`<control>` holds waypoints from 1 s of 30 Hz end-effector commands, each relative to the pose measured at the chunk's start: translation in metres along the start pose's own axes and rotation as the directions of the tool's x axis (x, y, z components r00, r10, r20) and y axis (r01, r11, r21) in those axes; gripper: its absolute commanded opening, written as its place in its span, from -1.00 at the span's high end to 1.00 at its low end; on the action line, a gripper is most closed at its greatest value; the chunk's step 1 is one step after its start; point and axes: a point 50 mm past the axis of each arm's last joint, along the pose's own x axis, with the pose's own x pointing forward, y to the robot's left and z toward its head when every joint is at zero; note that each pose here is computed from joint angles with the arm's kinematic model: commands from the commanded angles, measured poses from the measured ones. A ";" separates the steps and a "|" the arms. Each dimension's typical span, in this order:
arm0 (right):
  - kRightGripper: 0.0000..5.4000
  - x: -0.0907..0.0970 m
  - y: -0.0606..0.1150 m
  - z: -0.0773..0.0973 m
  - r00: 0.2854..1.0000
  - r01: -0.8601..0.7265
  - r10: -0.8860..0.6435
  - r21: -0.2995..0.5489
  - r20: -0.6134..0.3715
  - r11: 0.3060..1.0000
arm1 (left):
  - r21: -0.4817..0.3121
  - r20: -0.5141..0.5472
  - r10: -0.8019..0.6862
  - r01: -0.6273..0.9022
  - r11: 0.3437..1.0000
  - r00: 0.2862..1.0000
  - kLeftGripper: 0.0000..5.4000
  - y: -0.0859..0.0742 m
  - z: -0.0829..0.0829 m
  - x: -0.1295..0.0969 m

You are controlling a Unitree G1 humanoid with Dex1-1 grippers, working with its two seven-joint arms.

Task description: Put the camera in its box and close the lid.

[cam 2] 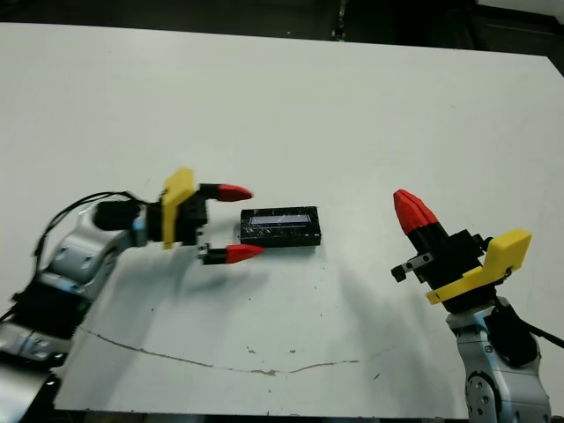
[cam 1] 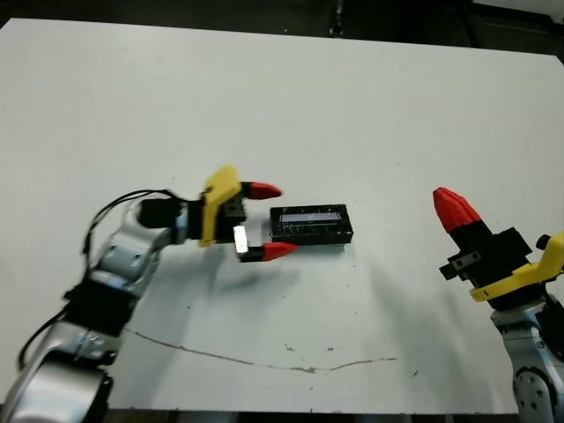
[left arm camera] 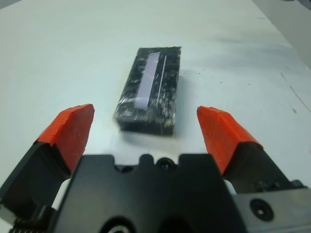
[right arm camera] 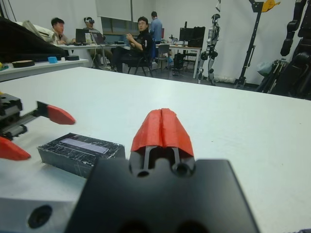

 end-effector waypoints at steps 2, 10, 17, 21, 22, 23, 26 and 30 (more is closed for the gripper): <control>1.00 -0.001 -0.001 0.001 1.000 -0.007 0.007 -0.025 -0.006 1.000 | 0.003 0.029 0.051 -0.051 0.999 0.998 -0.99 -0.001 -0.002 -0.020; 1.00 -0.001 -0.001 0.000 1.000 -0.011 0.010 -0.012 -0.003 1.000 | 0.013 0.040 0.174 -0.175 0.984 0.984 -0.99 0.005 0.001 -0.046; 1.00 -0.001 -0.001 0.000 1.000 -0.005 0.005 -0.025 -0.014 1.000 | -0.106 0.198 0.261 -0.244 0.964 0.945 -0.99 0.005 0.019 -0.061; 1.00 -0.001 -0.001 -0.001 1.000 -0.006 0.005 -0.019 -0.006 1.000 | -0.173 0.339 0.362 -0.321 0.931 0.868 -0.86 -0.008 0.033 -0.044; 1.00 -0.001 -0.001 -0.001 1.000 -0.007 0.007 -0.017 -0.005 1.000 | -0.194 0.369 0.377 -0.326 0.925 0.850 -0.80 -0.011 0.036 -0.037; 1.00 -0.001 -0.001 -0.001 1.000 -0.006 0.006 -0.017 -0.004 1.000 | -0.222 0.397 0.385 -0.320 0.921 0.833 -0.75 -0.015 0.038 -0.029; 1.00 -0.001 -0.001 -0.001 1.000 0.001 -0.001 -0.011 -0.002 1.000 | -0.265 0.422 0.404 -0.316 0.911 0.811 -0.58 -0.023 0.045 -0.010; 1.00 -0.001 -0.001 -0.001 1.000 0.028 -0.028 0.000 -0.007 1.000 | -0.339 0.392 0.414 -0.290 0.895 0.822 -0.36 -0.031 0.052 0.019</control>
